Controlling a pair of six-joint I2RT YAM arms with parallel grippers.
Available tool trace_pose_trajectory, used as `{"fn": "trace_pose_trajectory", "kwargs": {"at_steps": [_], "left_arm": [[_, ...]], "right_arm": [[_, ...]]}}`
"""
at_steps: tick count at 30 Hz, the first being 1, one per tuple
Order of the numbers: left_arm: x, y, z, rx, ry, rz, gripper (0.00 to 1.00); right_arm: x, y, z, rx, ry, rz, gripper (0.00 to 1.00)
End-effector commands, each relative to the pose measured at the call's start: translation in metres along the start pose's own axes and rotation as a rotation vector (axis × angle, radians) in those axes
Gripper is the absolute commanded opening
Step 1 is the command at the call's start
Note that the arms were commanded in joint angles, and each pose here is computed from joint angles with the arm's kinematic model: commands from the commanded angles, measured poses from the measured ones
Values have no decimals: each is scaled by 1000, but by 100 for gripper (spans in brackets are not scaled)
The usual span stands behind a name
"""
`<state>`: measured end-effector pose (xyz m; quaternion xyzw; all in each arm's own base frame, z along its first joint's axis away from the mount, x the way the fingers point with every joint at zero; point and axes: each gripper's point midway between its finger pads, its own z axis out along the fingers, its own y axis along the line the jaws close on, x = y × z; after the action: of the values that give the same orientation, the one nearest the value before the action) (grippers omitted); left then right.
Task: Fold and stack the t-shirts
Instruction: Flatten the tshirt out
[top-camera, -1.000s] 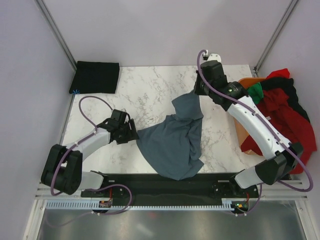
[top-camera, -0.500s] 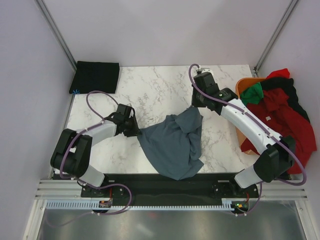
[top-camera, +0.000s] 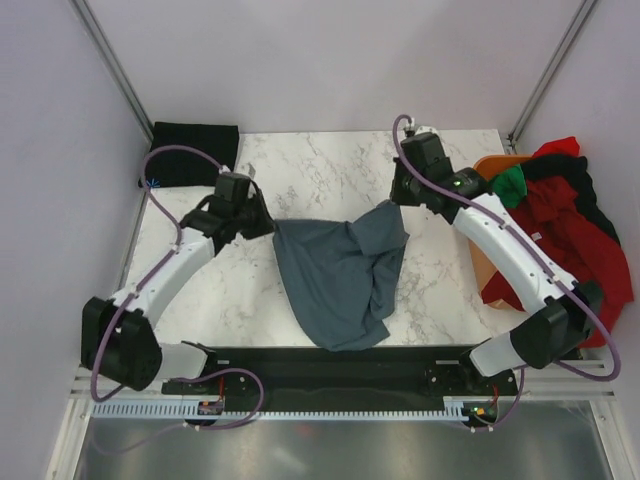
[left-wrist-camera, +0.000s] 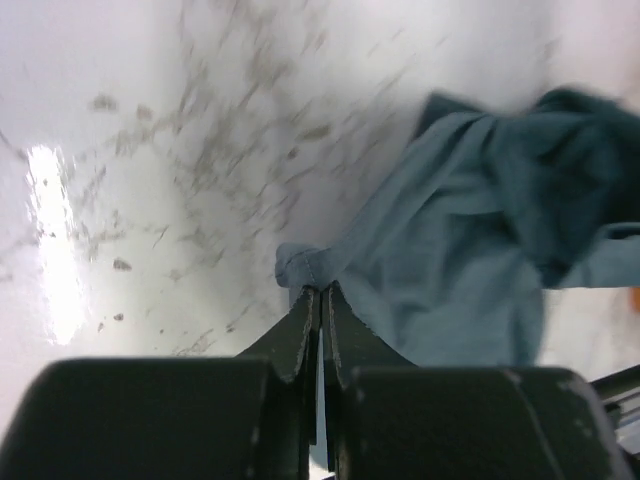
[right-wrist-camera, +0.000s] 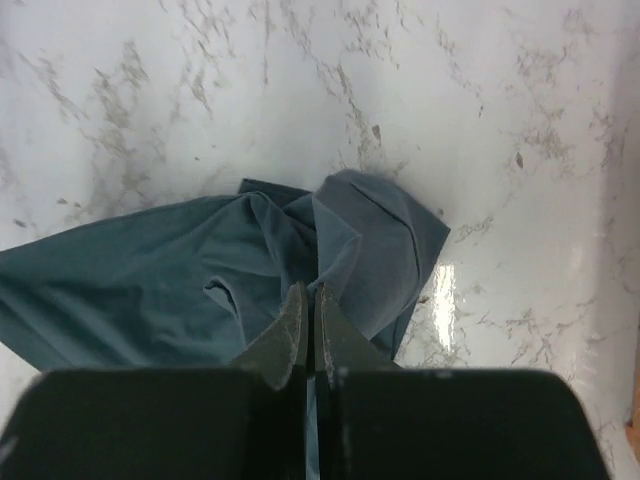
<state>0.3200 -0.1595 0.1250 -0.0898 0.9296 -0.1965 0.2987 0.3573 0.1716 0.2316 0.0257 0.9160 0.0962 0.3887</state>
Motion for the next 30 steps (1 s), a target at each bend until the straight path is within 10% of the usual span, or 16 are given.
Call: {"fn": "trace_pose_trajectory", "kwargs": {"at_steps": [1, 11, 30], "left_arm": [[-68, -35, -88, 58, -241, 68, 2], [-136, -81, -294, 208, -684, 170, 2], [-82, -75, -611, 498, -1414, 320, 3]], "right_arm": [[-76, 14, -80, -107, -234, 67, 0], [-142, 5, -248, -271, -620, 141, 0], [-105, -18, -585, -840, -1293, -20, 0]]}}
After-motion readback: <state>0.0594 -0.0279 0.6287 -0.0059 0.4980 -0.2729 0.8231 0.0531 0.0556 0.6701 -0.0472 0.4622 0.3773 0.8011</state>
